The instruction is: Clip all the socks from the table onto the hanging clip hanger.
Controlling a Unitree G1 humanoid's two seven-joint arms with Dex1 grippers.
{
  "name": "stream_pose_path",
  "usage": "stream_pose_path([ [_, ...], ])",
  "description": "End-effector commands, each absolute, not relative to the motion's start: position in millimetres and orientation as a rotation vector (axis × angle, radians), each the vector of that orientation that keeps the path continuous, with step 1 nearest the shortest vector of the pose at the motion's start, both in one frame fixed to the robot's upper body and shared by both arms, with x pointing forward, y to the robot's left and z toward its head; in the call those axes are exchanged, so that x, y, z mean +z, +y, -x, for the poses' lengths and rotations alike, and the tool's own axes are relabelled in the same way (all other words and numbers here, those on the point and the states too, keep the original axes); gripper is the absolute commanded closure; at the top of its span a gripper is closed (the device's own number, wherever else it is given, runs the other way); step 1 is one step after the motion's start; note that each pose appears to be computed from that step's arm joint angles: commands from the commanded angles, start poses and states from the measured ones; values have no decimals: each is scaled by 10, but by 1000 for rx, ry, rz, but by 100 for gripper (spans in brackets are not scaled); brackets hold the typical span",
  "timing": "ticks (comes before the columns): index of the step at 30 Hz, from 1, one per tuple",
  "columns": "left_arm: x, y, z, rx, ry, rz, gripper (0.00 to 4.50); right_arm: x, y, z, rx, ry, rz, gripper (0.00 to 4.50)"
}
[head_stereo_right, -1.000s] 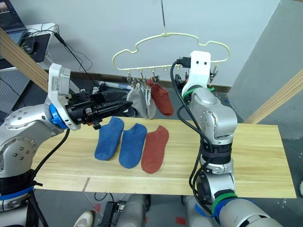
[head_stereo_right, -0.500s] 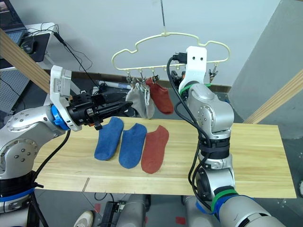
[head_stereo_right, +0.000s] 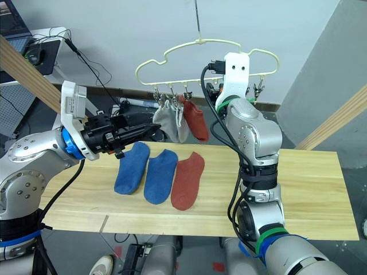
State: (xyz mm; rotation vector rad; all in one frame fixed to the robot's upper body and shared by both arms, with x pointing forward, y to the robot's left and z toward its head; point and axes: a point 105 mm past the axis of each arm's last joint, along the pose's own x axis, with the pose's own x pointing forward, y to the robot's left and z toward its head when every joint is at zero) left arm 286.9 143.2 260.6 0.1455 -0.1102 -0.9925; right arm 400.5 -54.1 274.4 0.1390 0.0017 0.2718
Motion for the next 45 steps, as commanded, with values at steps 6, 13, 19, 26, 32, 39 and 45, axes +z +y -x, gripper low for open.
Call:
stream_pose_path([
  [6,2688,1450,-2829,-990,-156,-171,243,2992,-606,-3916,263,-86,-143,185],
  [13,2683,1438,-2840,-997,-158,-169,243,3035,-650,-3843,252,-87,-151,185],
  [19,2675,1429,-2846,-1003,-158,-167,243,3030,-648,-3780,249,-74,-158,185],
  [26,2674,1434,-2851,-1003,-158,-168,243,3001,-618,-3759,255,-58,-166,185],
  [32,2671,1440,-2847,-1000,-158,-170,243,2997,-610,-3750,260,-53,-168,185],
  [39,2667,1433,-2851,-1000,-159,-170,243,2995,-600,-3736,262,-49,-171,185],
  [45,2665,1433,-2852,-1000,-160,-172,243,2999,-609,-3744,253,-54,-164,204],
])
